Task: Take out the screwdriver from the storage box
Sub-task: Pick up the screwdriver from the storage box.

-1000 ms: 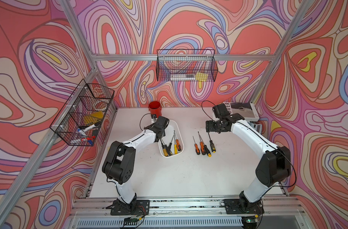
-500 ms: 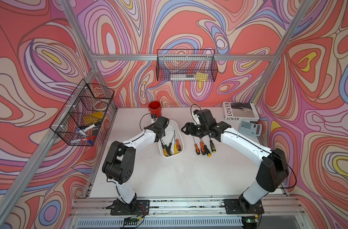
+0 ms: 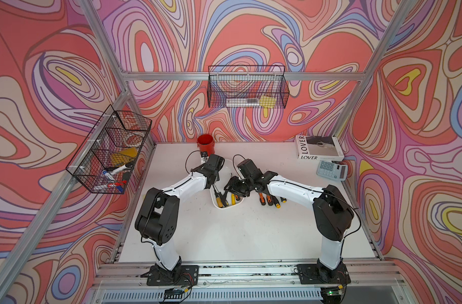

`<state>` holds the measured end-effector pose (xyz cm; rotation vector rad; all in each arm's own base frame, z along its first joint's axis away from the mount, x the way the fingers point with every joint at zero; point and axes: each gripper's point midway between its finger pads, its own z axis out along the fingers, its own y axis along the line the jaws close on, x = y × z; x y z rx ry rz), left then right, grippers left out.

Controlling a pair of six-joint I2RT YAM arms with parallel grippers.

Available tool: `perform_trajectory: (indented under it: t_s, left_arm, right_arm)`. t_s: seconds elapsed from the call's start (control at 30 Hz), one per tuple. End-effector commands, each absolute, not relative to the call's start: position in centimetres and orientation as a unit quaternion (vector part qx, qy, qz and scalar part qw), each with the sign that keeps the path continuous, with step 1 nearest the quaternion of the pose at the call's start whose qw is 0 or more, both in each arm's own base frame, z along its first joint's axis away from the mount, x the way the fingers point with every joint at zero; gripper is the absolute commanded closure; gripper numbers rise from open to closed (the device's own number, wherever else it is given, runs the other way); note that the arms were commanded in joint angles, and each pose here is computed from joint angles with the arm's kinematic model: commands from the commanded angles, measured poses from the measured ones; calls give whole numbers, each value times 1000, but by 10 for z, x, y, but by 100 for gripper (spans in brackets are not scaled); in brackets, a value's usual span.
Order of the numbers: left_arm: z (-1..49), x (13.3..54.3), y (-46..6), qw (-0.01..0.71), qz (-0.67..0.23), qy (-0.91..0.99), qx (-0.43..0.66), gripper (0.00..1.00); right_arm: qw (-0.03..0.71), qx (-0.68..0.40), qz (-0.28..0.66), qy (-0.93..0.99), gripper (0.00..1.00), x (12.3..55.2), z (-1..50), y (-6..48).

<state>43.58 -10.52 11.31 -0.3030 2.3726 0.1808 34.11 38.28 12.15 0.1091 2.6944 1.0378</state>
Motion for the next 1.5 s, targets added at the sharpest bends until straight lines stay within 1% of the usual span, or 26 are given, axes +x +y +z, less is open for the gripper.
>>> perform_trajectory:
  t_s: [0.0,0.33,0.47,0.6,0.73,0.83,1.0,1.2,1.37,1.47]
  left_arm:
    - [119,428,-101,364,80,921,-112,100]
    - [115,424,-100,361,81,923,-109,100]
    - [114,425,-101,361,81,923,-108,100]
    - [111,425,-101,359,81,924,-109,100]
    - [110,427,-103,359,76,924,-111,100]
    - [110,426,-102,359,77,924,-110,100]
    - [111,425,-101,361,80,923,-110,100]
    - [106,424,-101,358,80,923,-111,100]
    - [104,425,-100,357,83,924,-109,100]
    - [104,425,-101,356,84,925,-107,100]
  right_arm:
    - [125,57,365,921,51,348,122,396]
    - [99,59,308,944,51,350,79,410]
    - [99,50,281,953,51,349,77,410]
    - [112,50,253,960,48,348,82,402]
    - [103,63,242,963,48,344,74,398]
    - [81,71,230,967,49,336,61,398]
    - [60,83,241,965,48,332,48,406]
    - [59,83,234,967,50,336,39,408]
    - [60,82,220,970,56,338,33,406]
    - [64,80,216,971,62,340,31,405]
